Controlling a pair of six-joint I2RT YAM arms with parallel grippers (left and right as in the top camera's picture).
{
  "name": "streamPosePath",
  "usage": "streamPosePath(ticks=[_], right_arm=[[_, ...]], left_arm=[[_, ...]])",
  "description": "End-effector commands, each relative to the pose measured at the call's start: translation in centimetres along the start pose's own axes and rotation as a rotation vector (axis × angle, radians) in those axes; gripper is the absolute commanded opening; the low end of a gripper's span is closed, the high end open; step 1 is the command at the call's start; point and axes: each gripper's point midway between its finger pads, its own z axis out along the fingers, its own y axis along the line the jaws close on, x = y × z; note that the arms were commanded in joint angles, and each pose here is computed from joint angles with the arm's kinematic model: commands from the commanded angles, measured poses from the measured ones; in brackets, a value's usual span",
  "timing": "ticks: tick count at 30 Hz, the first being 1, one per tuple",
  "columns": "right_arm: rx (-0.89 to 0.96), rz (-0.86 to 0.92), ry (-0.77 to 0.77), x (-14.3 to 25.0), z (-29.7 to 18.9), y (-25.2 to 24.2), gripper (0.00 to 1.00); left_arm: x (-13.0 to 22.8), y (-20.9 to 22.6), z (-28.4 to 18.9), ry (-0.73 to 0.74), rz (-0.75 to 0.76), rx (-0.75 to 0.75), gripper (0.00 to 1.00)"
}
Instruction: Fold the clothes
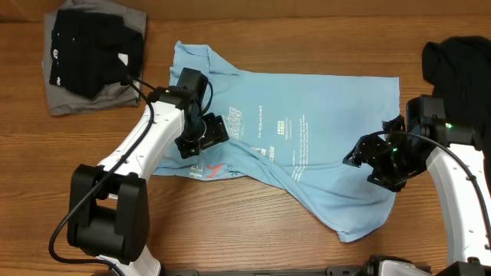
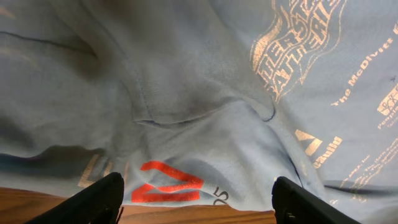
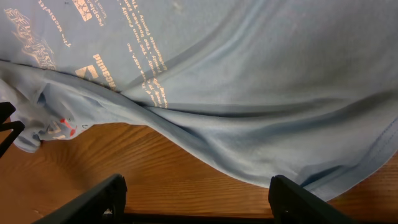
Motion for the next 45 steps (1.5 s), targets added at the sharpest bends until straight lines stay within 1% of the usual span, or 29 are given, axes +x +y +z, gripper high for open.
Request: streamPosePath(ticks=[1, 7, 11, 16, 17, 20, 27, 28, 30, 35, 39, 45], right_arm=[[-0.015, -0.017, -0.017, 0.1, -0.3, 0.4, 0.77], [-0.014, -0.017, -0.017, 0.1, -0.3, 0.4, 0.77], [-0.013, -0.019, -0.013, 0.2, -0.3, 0.3, 0.77], [-0.006, -0.019, -0.015, 0.1, -0.3, 0.2, 0.77], [-0.006, -0.019, -0.015, 0.1, -0.3, 0.2, 0.77], [-0.005, -0.018, -0.013, 0.2, -0.3, 0.2, 0.77], [-0.002, -0.018, -0.013, 0.2, -0.3, 0.1, 0.77], [-0.002, -0.017, -0.013, 0.2, -0.3, 0.1, 0.77], [-0.002, -0.017, -0.013, 0.2, -0.3, 0.1, 0.77], [-0.001, -0.016, -0.011, 0.3, -0.3, 0.1, 0.77], [-0.001, -0.016, -0.011, 0.3, -0.3, 0.1, 0.77], [-0.001, -0.017, -0.012, 0.2, -0.3, 0.1, 0.77]], left_arm=[[-0.1, 0.5, 0.7, -0.003, -0.064, -0.027, 0.79], [-0.4, 1.7, 2.6, 0.014, -0.091, -0.093, 0.79], [-1.4, 2.3, 3.4, -0.025, -0.091, -0.127, 0.74], [-2.1, 1.9, 3.5, -0.051, -0.086, -0.111, 0.68], [-2.2, 2.0, 3.5, -0.054, -0.085, -0.113, 0.66], [-2.4, 2.3, 3.7, -0.062, -0.087, -0.130, 0.64], [-2.1, 3.0, 5.6, -0.024, -0.092, -0.165, 0.62], [-2.1, 3.2, 5.8, -0.020, -0.095, -0.168, 0.59], [-2.3, 3.2, 5.9, -0.023, -0.096, -0.167, 0.52], [-2.8, 2.8, 5.6, -0.037, -0.086, -0.154, 0.48], [-3.0, 2.4, 4.9, -0.036, -0.068, -0.157, 0.40], [-3.6, 1.8, 3.8, -0.042, -0.048, -0.154, 0.41]])
